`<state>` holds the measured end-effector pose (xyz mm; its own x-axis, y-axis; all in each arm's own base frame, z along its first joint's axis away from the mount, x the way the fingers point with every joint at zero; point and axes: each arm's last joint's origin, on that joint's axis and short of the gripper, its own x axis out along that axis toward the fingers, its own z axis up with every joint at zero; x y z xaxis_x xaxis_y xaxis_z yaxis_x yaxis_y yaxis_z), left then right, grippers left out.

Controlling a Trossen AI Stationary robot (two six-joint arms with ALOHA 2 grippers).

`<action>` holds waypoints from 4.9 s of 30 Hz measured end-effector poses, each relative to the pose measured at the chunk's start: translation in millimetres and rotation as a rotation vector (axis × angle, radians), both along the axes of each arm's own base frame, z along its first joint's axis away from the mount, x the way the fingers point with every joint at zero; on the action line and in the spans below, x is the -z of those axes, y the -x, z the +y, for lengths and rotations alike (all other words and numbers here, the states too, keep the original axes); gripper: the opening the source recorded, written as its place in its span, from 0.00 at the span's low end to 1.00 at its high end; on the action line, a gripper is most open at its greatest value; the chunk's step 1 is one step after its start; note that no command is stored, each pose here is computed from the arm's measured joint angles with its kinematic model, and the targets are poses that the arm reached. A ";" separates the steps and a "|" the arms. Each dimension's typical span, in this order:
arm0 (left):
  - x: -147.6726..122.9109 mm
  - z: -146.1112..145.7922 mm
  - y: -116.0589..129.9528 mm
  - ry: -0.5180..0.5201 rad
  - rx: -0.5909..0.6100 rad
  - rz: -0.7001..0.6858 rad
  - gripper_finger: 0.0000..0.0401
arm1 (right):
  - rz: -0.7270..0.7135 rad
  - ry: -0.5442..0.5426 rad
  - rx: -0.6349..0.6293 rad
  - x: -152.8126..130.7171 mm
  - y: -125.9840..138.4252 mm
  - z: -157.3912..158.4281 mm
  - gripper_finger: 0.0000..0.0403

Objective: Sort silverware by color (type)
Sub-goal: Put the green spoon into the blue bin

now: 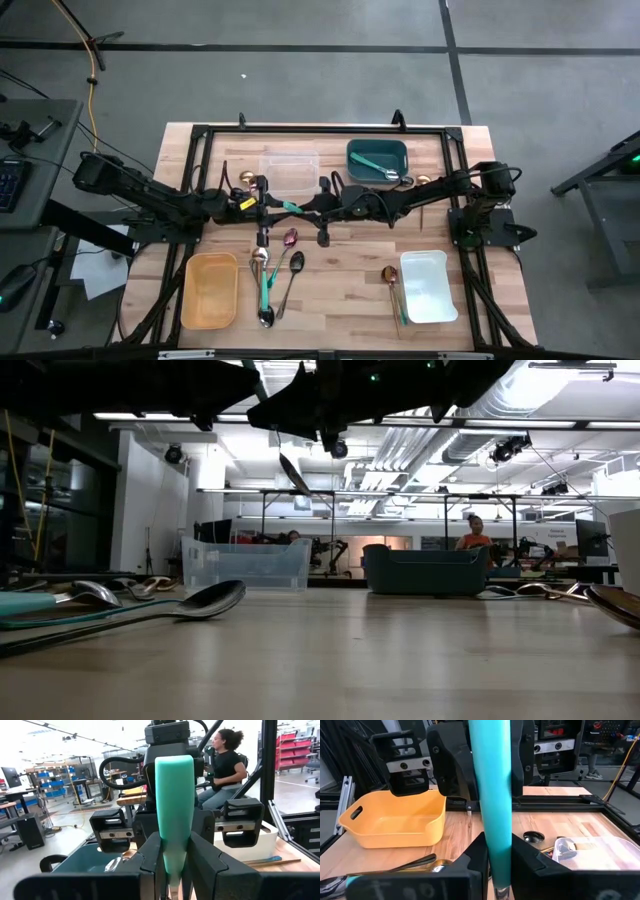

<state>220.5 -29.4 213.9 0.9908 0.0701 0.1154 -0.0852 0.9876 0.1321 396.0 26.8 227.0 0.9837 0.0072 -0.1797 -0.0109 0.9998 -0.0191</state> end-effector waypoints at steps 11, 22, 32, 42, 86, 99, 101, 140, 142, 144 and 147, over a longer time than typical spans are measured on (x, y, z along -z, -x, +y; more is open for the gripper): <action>0.6 1.2 0.1 -0.012 -0.039 0.009 0.40 | 0.006 -0.016 -0.010 0.7 0.2 0.4 0.10; -8.2 5.3 20.0 -0.025 -0.081 0.108 0.41 | 0.029 0.035 0.037 2.9 0.7 -1.0 0.10; -14.1 9.2 44.0 0.012 -0.077 0.189 0.41 | 0.079 0.102 0.123 -15.8 18.2 -5.4 0.10; -8.0 12.9 56.1 0.001 -0.101 0.180 0.41 | 0.011 0.121 0.288 -16.1 73.6 -6.8 0.10; 0.8 25.5 63.0 -0.019 -0.177 0.044 0.41 | 0.144 0.052 0.844 -9.8 128.0 -87.8 0.10; 0.9 25.4 63.0 -0.020 -0.177 0.044 0.41 | 0.897 0.018 0.743 24.9 122.4 -155.3 0.10; 0.8 25.5 63.0 -0.020 -0.177 0.044 0.41 | 0.945 0.030 0.695 32.7 120.8 -157.7 0.10; 1.2 25.3 62.9 -0.006 -0.174 0.046 0.41 | 0.657 -0.070 0.417 -28.5 106.0 -116.1 0.42; 1.1 25.3 62.9 0.005 -0.173 0.043 0.41 | 0.524 -0.084 0.308 -30.8 99.7 -92.8 0.42; 0.7 25.2 62.9 0.009 -0.171 0.039 0.41 | 0.400 -0.072 0.212 -29.9 92.3 -69.2 0.42; 0.0 25.0 62.9 0.033 -0.164 0.029 0.41 | 0.198 -0.028 0.089 -30.8 82.2 -35.9 0.42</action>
